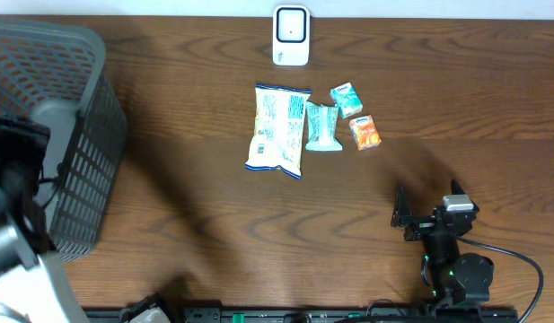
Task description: Scan the item barcode
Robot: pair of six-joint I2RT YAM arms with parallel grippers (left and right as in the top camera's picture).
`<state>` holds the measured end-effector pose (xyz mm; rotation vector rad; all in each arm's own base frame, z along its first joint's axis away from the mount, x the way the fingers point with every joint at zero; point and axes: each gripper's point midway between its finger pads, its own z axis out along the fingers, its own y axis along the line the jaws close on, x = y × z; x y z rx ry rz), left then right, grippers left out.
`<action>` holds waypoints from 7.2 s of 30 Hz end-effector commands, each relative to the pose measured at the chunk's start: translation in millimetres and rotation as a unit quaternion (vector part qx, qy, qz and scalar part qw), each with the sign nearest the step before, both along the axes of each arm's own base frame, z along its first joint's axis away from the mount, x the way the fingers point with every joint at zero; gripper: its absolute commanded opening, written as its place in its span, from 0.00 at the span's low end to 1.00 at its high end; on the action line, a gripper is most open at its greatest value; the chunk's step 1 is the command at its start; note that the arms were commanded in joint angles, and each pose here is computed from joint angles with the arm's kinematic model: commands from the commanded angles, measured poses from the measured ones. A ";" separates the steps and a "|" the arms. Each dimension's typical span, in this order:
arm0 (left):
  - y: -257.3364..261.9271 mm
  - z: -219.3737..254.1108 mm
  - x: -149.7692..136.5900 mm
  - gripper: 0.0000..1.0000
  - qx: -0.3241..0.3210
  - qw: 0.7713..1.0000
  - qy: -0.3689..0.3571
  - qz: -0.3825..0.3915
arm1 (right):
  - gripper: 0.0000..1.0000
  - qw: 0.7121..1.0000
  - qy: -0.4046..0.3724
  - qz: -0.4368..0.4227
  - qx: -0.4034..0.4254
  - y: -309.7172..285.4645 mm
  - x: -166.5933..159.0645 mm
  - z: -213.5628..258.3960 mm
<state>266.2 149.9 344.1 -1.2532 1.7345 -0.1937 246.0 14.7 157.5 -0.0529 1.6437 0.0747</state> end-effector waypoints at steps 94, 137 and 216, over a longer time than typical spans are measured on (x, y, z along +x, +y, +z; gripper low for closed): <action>-485.4 -272.8 77.9 0.98 -0.012 0.736 0.226 -0.638 | 0.99 1.000 0.000 -0.007 0.005 -2.5 -0.1 -0.4; -220.7 -186.6 88.6 0.98 0.163 0.843 0.347 -0.378 | 0.99 1.000 0.000 -0.007 0.005 -2.5 -0.1 -0.2; -211.6 -188.2 88.2 0.98 0.159 0.845 0.353 -0.368 | 0.99 0.982 -0.095 0.147 0.073 48.2 24.1 250.0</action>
